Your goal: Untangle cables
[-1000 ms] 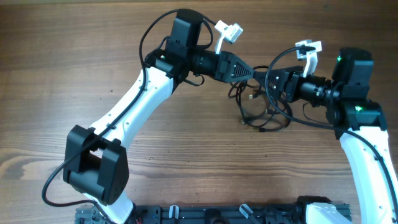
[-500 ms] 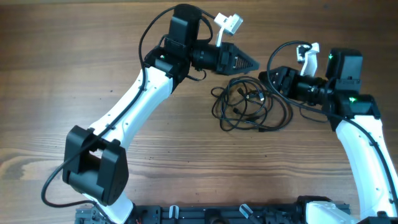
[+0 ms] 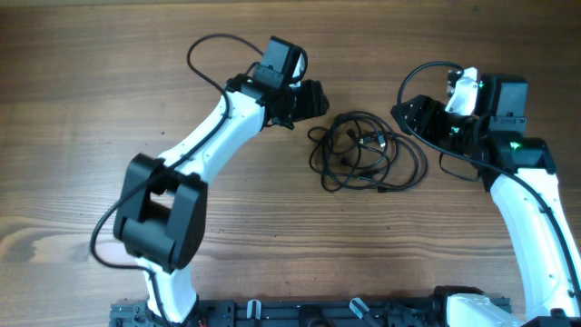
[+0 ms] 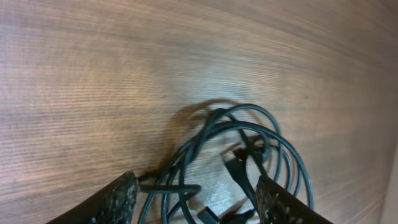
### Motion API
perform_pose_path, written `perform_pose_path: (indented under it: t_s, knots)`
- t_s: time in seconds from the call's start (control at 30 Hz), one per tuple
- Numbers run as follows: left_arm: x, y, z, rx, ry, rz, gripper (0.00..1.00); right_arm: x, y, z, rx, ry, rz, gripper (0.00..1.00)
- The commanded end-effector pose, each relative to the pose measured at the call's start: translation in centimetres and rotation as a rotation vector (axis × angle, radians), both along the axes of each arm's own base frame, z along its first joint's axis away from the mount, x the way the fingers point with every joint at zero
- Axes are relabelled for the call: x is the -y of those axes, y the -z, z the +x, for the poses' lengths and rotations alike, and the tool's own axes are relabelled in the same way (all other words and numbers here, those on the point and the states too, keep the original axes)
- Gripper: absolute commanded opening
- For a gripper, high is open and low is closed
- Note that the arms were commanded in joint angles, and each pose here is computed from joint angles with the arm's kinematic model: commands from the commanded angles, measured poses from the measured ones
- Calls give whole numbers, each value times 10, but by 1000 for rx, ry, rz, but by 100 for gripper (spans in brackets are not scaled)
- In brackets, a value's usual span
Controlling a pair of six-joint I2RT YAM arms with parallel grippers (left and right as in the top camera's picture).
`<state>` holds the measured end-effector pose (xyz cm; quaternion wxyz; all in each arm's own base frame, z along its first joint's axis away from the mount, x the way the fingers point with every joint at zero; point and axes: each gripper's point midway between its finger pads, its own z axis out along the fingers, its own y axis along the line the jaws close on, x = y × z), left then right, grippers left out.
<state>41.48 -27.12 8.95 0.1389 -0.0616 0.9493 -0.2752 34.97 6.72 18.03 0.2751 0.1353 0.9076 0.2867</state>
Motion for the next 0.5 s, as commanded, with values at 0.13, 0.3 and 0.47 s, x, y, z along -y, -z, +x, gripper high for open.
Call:
perform_pose_path:
  t_s: [0.13, 0.3, 0.47]
  knots:
    - [4, 24, 0, -250, -333, -112, 65, 2, -3, 5, 15, -1, -28, 74]
    - [20, 40, -3, -288, -287, -149, 60, 3, -3, 4, 13, 1, -31, 74]
    - [29, 48, -10, -317, -260, -157, 61, 5, -2, 5, 12, 11, -43, 74]
